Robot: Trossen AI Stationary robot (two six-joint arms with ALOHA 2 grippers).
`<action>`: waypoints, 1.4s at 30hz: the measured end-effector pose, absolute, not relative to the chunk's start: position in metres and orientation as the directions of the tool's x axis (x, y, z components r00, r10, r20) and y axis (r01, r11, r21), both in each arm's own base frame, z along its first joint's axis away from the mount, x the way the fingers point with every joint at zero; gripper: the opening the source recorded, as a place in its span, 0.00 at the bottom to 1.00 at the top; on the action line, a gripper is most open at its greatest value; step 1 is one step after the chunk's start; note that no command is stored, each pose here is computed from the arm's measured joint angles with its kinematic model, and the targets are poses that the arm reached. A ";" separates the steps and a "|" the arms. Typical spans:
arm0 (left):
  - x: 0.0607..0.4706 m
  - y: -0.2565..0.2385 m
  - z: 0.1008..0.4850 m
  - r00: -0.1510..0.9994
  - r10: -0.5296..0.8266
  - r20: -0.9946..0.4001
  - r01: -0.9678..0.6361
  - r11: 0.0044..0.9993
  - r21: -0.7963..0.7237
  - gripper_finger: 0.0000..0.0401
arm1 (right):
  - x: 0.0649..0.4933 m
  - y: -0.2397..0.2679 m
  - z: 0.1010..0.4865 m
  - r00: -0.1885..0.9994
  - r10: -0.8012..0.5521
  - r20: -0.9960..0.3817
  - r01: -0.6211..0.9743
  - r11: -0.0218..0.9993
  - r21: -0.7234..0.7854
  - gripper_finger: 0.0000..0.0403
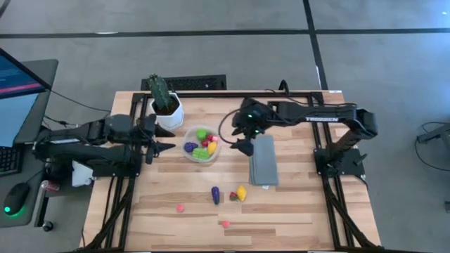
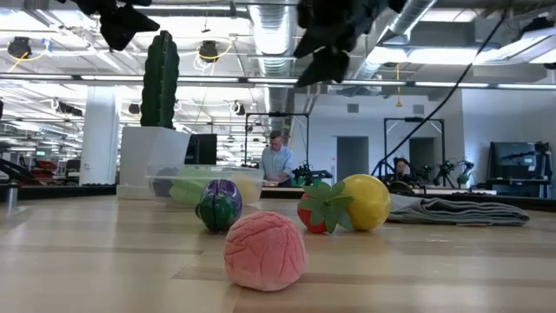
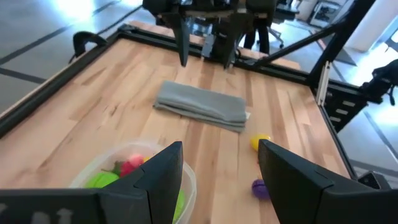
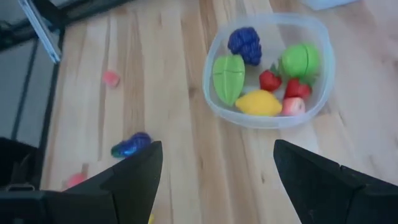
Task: Pick and placing Produce into tupperware
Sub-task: Put the violet eggplant into the transparent container
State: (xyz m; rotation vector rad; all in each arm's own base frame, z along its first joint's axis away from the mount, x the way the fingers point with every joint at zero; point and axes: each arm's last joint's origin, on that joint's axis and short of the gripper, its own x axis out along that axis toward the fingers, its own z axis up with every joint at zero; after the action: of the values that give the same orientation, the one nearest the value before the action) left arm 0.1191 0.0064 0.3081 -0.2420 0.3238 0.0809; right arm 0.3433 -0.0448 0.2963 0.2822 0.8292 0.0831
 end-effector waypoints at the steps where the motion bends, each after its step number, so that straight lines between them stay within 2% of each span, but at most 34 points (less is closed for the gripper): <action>1: 0.122 0.006 0.306 0.943 0.033 -0.331 -0.111 0.969 -0.219 0.50 | 0.337 -0.043 0.295 0.687 0.182 -0.704 0.042 0.957 0.288 0.82; 12: 0.171 -0.011 0.270 0.858 -0.084 -0.507 0.005 0.988 -0.155 0.50 | 0.270 -0.022 0.287 0.826 0.107 -0.553 0.111 0.932 0.346 0.82; 26: 0.238 -0.039 0.232 0.771 -0.196 -0.606 0.252 0.968 0.009 0.50 | 0.192 0.004 0.282 0.908 -0.016 -0.418 0.206 0.886 0.415 0.82; 32: 0.264 -0.050 0.230 0.728 -0.183 -0.661 0.345 0.931 0.122 0.50 | 0.166 0.010 0.283 0.938 -0.055 -0.342 0.209 0.877 0.432 0.81; 42: 0.293 -0.077 0.213 0.562 -0.140 -0.815 0.549 0.800 0.241 0.50 | 0.133 0.010 0.283 0.957 -0.137 -0.255 0.240 0.870 0.432 0.81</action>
State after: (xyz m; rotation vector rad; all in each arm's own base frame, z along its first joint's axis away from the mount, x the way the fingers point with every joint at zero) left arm 0.2931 -0.0768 0.2128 0.5109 0.8889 -0.4271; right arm 0.1325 0.0099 0.2825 0.4777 0.2207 -0.1987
